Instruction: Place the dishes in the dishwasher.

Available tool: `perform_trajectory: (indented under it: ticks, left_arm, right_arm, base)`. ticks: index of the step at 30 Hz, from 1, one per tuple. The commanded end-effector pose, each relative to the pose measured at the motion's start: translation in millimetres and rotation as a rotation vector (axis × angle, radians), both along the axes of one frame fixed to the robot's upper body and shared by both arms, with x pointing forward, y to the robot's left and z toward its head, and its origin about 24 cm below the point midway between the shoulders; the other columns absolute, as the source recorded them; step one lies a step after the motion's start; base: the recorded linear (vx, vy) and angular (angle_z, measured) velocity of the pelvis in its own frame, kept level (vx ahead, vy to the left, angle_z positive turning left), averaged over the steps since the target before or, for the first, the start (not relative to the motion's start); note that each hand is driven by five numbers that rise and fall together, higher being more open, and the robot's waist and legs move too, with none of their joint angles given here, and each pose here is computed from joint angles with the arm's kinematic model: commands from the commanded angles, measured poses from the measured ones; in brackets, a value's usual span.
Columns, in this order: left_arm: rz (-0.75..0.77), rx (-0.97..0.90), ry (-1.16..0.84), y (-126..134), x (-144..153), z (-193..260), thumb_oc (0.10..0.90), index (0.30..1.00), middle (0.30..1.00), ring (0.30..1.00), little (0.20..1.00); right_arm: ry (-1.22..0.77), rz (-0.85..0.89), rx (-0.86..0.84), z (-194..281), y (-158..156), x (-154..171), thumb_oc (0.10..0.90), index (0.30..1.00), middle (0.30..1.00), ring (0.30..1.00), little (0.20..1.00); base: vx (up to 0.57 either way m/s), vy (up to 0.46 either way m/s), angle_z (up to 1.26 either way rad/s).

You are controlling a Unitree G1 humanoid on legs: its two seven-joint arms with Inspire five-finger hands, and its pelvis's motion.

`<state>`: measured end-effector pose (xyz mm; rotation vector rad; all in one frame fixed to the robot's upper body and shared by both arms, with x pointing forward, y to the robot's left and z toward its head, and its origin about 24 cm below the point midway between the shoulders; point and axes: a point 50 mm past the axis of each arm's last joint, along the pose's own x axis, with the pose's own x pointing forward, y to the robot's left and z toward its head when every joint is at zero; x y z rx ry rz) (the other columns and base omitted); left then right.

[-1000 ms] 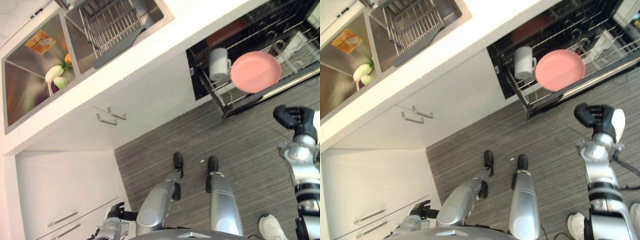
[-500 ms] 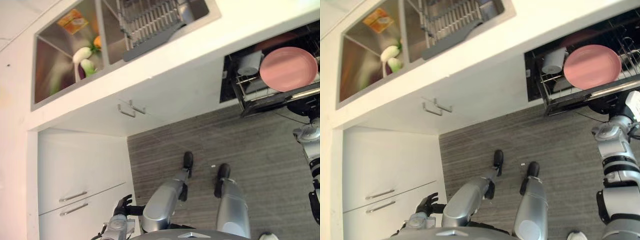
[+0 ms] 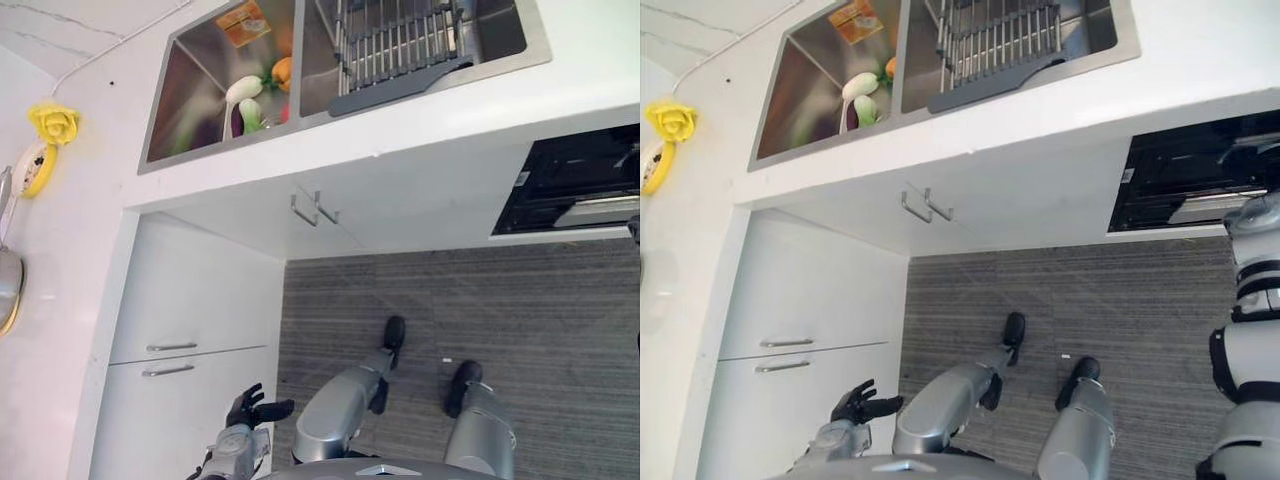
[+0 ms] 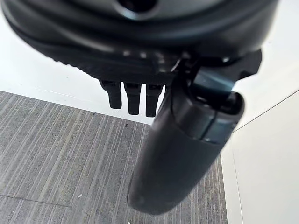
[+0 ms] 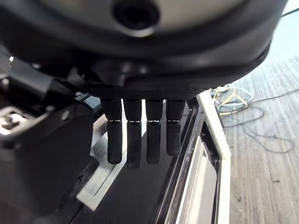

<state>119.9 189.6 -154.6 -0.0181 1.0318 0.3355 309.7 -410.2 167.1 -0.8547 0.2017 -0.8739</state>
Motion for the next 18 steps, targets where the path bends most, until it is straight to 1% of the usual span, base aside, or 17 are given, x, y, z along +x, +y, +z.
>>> perform_trajectory:
  ticks: [1, 2, 3, 5, 6, 7, 8, 9, 10, 12, 13, 15, 18]
  left_arm:
    - [0.033, 0.12, 0.112, 36.0, -16.7, -2.8, 0.8, 0.9, 0.9, 0.9, 0.9]
    - [0.046, 0.122, 0.133, 36.8, -19.8, -4.1, 0.8, 0.9, 0.9, 0.9, 0.9]
    - [0.07, 0.12, 0.146, 37.4, -21.0, -4.8, 0.8, 0.9, 0.9, 0.9, 0.9]
    - [0.089, 0.103, 0.186, 35.2, -24.2, -7.3, 0.8, 0.9, 0.9, 0.9, 0.9]
    - [0.089, 0.104, 0.213, 37.1, -27.3, -8.2, 0.8, 0.9, 0.9, 0.9, 0.9]
    - [0.089, 0.104, 0.212, 37.3, -27.1, -8.2, 0.8, 0.9, 0.9, 0.9, 0.9]
    - [0.094, 0.113, 0.242, 41.7, -33.7, -9.0, 0.8, 0.9, 0.9, 0.9, 0.9]
    - [0.094, 0.113, 0.242, 41.7, -33.7, -9.0, 0.8, 0.9, 0.9, 0.9, 0.9]
    - [0.103, 0.11, 0.262, 44.1, -38.9, -9.8, 0.8, 0.9, 0.9, 0.9, 0.9]
    - [0.103, 0.105, 0.263, 45.8, -42.3, -10.0, 0.8, 0.9, 0.9, 0.9, 0.9]
    - [0.099, 0.103, 0.253, 46.8, -40.6, -9.5, 0.8, 0.9, 0.9, 0.9, 0.9]
    - [0.095, 0.103, 0.252, 47.6, -40.8, -9.3, 0.8, 0.9, 0.9, 0.9, 0.9]
    - [0.067, 0.097, 0.23, 49.6, -37.5, -8.0, 0.8, 0.9, 0.9, 0.9, 0.9]
  right_arm:
    - [-0.12, 0.157, 0.037, -24.9, 36.4, 9.0, 0.8, 0.9, 0.9, 0.9, 0.9]
    - [-0.09, 0.124, 0.168, -68.0, 40.3, -5.6, 0.8, 0.9, 0.9, 0.9, 0.9]
    - [-0.076, 0.104, 0.271, -96.3, 45.8, -16.7, 0.8, 0.9, 0.9, 0.9, 0.9]
    - [0.09, 0.015, 0.519, -183.5, 66.0, -63.1, 0.8, 0.9, 0.9, 0.9, 0.9]
    - [0.205, -0.017, 0.582, -215.4, 76.4, -86.8, 0.8, 0.9, 0.9, 0.9, 0.9]
    - [0.204, -0.017, 0.583, -215.5, 76.5, -86.7, 0.8, 0.9, 0.9, 0.9, 0.9]
    - [0.41, -0.067, 0.67, -261.1, 94.7, -133.2, 0.8, 0.9, 0.9, 0.9, 0.9]
    - [0.41, -0.067, 0.67, -261.1, 94.7, -133.2, 0.8, 0.9, 0.9, 0.9, 0.9]
    - [0.557, -0.123, 0.754, -289.5, 107.9, -176.4, 0.8, 0.9, 0.9, 0.9, 0.9]
    - [0.696, -0.173, 0.802, -307.4, 116.6, -215.2, 0.8, 0.9, 0.9, 0.9, 0.9]
    - [0.793, -0.157, 0.794, -314.0, 122.5, -232.2, 0.8, 0.9, 0.9, 0.9, 0.9]
    - [0.822, -0.149, 0.793, -315.5, 123.6, -236.8, 0.8, 0.9, 0.9, 0.9, 0.9]
    - [0.976, -0.107, 0.766, -322.1, 129.7, -261.3, 0.8, 0.9, 0.9, 0.9, 0.9]
  base:
    - [0.05, -0.024, -0.02]
    - [0.08, -0.021, -0.01]
    - [0.09, -0.005, -0.03]
    - [0.11, -0.018, -0.04]
    - [0.08, -0.015, -0.04]
    - [0.09, -0.019, -0.11]
    - [0.05, -0.007, -0.12]
    - [0.13, -0.015, -0.27]
    - [0.1, -0.006, -0.21]
    - [0.1, 0.005, -0.22]
    - [0.05, 0.004, -0.35]
    - [0.03, -0.003, -0.28]
    - [0.05, 0.005, -0.18]
